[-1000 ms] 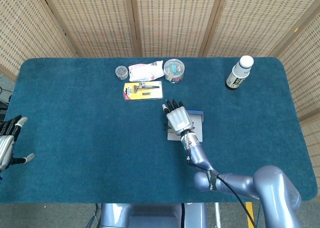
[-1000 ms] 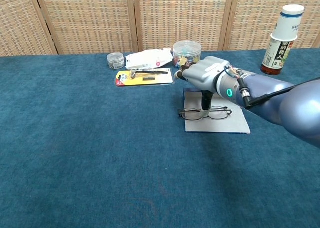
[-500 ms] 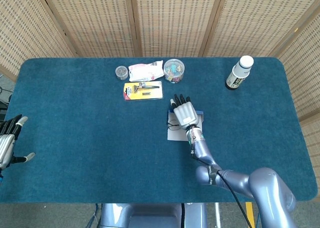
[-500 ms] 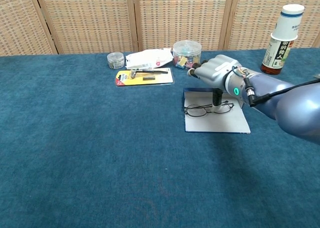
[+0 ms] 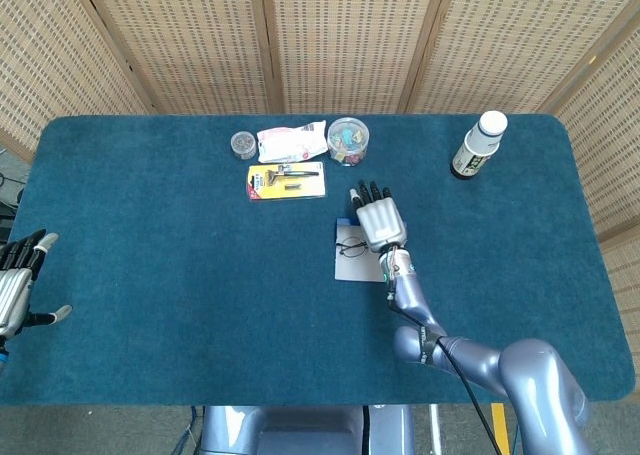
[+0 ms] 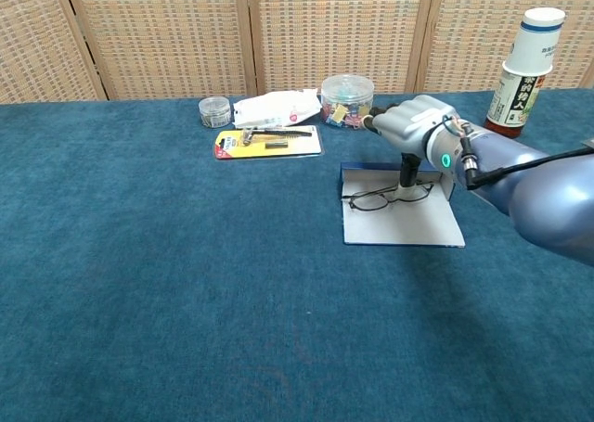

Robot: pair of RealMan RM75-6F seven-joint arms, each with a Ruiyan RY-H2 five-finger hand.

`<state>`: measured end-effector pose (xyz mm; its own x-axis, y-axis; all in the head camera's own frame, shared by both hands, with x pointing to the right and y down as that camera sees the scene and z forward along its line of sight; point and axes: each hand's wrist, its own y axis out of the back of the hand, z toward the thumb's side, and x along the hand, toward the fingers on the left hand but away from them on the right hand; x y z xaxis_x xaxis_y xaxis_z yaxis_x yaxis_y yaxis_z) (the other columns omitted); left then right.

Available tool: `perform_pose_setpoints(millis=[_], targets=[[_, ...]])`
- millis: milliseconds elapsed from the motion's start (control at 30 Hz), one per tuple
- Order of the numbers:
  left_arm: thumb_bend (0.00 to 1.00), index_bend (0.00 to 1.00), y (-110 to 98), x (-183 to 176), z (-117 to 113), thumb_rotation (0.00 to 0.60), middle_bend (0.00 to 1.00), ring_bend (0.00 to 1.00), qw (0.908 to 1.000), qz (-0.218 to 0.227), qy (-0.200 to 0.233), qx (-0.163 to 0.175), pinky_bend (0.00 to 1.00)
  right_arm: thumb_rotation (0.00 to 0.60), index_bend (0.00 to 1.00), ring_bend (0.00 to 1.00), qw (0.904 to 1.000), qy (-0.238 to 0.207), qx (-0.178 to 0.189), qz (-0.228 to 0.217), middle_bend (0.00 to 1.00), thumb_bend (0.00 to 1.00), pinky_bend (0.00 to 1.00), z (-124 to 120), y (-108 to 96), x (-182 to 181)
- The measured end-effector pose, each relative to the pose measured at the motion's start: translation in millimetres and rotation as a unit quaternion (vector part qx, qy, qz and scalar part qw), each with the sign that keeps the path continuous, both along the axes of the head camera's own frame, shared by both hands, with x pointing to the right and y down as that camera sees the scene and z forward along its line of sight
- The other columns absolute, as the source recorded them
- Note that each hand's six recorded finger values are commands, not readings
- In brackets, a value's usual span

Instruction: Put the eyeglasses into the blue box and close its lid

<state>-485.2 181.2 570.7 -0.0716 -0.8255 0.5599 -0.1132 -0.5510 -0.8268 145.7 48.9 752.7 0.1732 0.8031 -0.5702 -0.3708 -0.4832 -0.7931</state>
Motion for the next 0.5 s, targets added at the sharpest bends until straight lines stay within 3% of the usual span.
perform_pose_setpoints(millis=[233, 500], targets=[[0.01, 0.00, 0, 1, 1, 0.600, 0.00, 0.00, 1.0000, 0.002, 0.000, -0.003, 0.00, 0.600, 0.00, 0.00, 0.9999, 0.012, 0.006, 0.009, 0.00, 0.00, 0.17, -2, -2, 4], [0.01, 0.00, 1, 1, -1, 0.600, 0.00, 0.00, 1.0000, 0.004, 0.001, 0.000, 0.00, 0.600, 0.00, 0.00, 0.9999, 0.007, -0.004, -0.013, 0.00, 0.00, 0.17, -22, 6, -9]])
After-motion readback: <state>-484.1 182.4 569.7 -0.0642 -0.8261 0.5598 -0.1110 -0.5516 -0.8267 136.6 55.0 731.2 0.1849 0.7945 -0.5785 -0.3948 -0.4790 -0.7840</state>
